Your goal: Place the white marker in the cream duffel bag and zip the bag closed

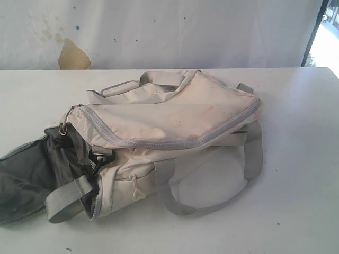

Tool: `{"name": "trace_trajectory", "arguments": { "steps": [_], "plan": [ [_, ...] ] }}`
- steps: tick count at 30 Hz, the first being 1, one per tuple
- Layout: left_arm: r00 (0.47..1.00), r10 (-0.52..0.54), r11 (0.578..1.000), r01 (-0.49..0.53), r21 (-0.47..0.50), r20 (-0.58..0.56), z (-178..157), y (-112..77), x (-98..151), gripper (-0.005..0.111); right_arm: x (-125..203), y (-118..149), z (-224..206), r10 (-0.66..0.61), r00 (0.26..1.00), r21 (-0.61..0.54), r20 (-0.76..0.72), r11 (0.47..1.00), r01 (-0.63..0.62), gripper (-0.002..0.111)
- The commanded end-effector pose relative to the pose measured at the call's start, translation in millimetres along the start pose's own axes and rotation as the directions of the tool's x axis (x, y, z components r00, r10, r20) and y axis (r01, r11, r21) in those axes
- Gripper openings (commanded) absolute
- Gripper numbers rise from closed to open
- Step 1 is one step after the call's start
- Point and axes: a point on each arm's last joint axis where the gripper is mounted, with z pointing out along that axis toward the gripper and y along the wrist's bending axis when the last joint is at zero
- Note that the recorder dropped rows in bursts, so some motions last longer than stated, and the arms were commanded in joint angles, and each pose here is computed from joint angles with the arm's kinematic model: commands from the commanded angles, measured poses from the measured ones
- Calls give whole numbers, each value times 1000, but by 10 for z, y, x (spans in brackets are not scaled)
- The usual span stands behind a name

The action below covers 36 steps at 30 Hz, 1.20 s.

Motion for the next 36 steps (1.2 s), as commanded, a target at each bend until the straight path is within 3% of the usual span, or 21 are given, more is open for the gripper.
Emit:
{"name": "trace_trajectory", "arguments": {
  "steps": [1,8,14,27,29,30,36],
  "plan": [
    [1000,-13,1000,13,0,1,269,-24,297,0,320,36,256,1,997,-6,-74,1000,-1,0],
    [1000,-23,1000,23,1,-4,589,-68,827,0,880,96,612,4,993,-6,-115,1000,-5,0],
    [1000,-20,1000,20,-4,17,720,-93,1171,0,1009,102,748,4,996,27,86,1000,-6,0],
    [997,-13,1000,13,-1,-71,807,-149,1873,0,1570,165,875,0,997,32,77,1000,-3,0],
    [999,-12,1000,12,-5,-30,809,-147,1862,0,1622,173,878,-2,1000,23,19,1000,2,0],
    [997,-13,1000,13,0,-81,807,-152,1909,0,1630,174,878,-2,1000,21,10,1000,2,0],
    [995,-16,1000,16,1,-101,805,-154,1927,0,1636,175,878,2,1000,20,4,1000,-2,0]
  ]
}}
